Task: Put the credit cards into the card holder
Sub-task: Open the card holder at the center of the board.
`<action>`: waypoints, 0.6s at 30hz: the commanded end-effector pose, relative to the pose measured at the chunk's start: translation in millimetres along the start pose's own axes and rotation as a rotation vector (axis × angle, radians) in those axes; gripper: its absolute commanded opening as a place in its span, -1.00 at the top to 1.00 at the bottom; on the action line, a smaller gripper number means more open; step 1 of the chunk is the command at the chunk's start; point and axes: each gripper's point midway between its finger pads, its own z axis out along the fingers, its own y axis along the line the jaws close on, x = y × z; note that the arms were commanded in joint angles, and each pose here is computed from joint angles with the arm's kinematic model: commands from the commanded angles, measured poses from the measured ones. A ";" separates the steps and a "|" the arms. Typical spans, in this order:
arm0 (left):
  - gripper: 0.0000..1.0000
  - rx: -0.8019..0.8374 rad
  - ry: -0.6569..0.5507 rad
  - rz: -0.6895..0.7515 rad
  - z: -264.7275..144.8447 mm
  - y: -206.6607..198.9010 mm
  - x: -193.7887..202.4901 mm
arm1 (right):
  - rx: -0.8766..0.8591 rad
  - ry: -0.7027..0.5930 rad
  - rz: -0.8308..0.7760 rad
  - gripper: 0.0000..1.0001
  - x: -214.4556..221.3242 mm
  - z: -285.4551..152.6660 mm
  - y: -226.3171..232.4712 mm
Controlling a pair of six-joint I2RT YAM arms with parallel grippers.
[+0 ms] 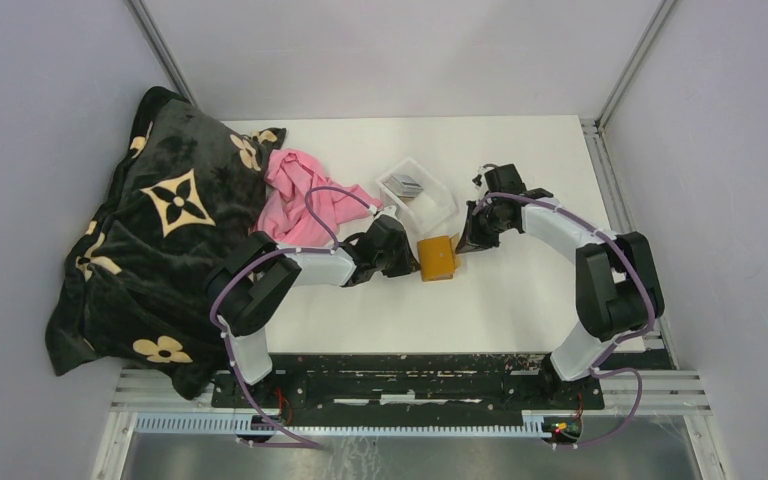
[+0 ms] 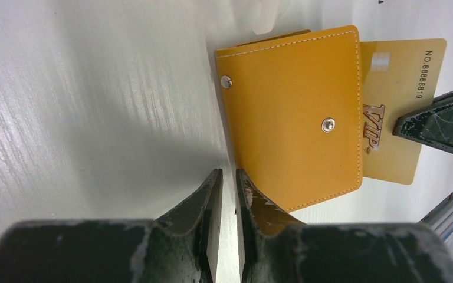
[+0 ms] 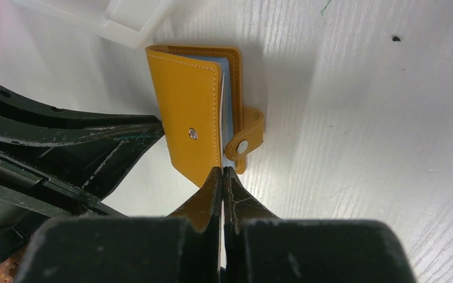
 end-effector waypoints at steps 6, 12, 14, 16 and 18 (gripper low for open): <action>0.56 -0.234 0.194 0.060 -4.6 75.8 60.0 | -0.101 -0.090 -0.009 0.98 -22.6 -21.2 28.7; 0.57 -0.227 0.197 0.046 -8.7 78.5 65.0 | -0.150 -0.098 0.002 0.98 -24.4 -23.9 41.1; 0.57 -0.227 0.199 0.046 -10.2 79.4 66.3 | -0.162 -0.101 -0.001 0.98 -24.7 -24.3 45.8; 0.58 -0.228 0.201 0.046 -11.6 80.5 67.2 | -0.170 -0.103 -0.004 0.98 -25.2 -24.2 49.9; 0.58 -0.227 0.202 0.048 -13.0 80.8 67.9 | -0.182 -0.104 -0.010 0.98 -25.1 -23.9 55.8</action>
